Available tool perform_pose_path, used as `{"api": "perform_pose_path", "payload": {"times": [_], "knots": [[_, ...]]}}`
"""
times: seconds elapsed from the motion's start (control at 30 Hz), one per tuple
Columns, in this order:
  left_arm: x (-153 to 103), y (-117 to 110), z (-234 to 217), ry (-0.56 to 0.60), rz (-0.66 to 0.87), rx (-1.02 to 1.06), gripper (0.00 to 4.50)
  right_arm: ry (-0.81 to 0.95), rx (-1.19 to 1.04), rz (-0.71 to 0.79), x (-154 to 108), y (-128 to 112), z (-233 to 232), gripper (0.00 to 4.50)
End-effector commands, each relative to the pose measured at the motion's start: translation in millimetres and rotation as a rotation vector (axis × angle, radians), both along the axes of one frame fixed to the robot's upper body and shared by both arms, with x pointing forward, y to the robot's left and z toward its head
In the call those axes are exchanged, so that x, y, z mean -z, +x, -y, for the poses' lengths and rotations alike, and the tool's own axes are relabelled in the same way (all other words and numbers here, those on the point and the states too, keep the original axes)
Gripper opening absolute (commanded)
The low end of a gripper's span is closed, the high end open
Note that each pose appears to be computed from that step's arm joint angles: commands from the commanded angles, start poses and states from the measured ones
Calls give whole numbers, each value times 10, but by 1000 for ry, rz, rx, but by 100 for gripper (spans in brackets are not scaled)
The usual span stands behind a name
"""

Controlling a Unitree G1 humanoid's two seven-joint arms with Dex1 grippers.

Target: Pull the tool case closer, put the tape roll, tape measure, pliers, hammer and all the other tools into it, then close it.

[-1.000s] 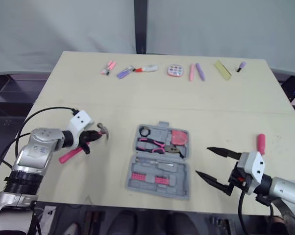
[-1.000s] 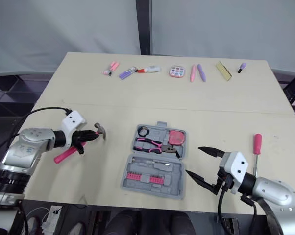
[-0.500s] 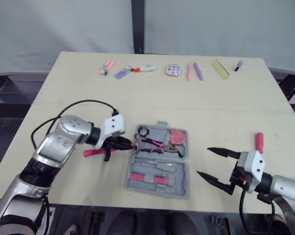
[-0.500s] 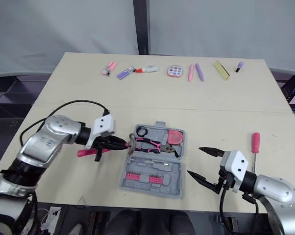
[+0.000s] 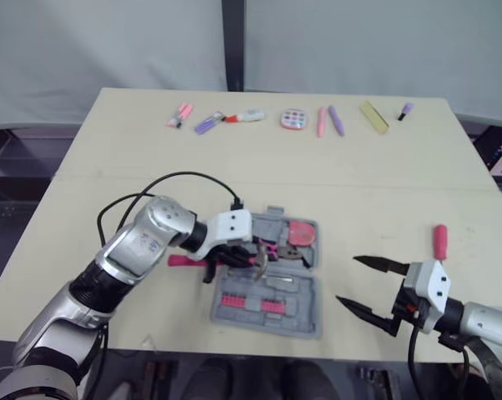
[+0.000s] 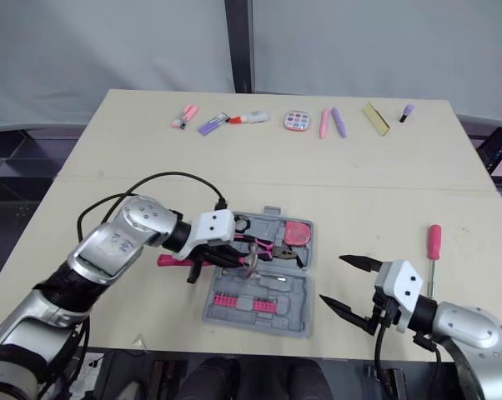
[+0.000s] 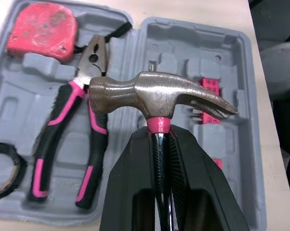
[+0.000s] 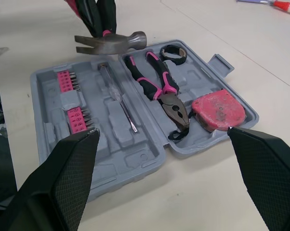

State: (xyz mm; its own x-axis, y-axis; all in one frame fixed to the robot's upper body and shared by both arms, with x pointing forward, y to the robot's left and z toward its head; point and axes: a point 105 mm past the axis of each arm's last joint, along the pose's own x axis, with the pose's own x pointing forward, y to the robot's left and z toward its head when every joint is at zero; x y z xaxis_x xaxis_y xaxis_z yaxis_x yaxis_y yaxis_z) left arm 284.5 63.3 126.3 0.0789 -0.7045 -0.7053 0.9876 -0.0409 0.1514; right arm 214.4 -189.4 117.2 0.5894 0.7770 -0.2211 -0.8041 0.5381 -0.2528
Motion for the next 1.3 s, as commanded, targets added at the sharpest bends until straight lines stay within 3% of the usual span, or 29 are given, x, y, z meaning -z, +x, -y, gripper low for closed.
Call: {"api": "perform_pose_path", "payload": {"times": [0.03, 0.23, 0.53, 0.8, 1.3], "knots": [[-70, -130, 121, 7, 35, 43, 2, -16, -48, 28, -68, -68, -34, 450], [-10, -212, 335, 55, 89, 91, 2, -31, -56, 9, -23, -118, -2, 450], [-31, -141, 586, 65, 80, 68, 2, -47, -52, 6, -17, -159, 37, 450], [63, -245, 722, 95, 53, 101, 2, -133, -89, -49, 57, -335, 185, 450], [184, -271, 856, 108, 66, 117, 2, -119, -70, -41, 62, -326, 142, 450]]}}
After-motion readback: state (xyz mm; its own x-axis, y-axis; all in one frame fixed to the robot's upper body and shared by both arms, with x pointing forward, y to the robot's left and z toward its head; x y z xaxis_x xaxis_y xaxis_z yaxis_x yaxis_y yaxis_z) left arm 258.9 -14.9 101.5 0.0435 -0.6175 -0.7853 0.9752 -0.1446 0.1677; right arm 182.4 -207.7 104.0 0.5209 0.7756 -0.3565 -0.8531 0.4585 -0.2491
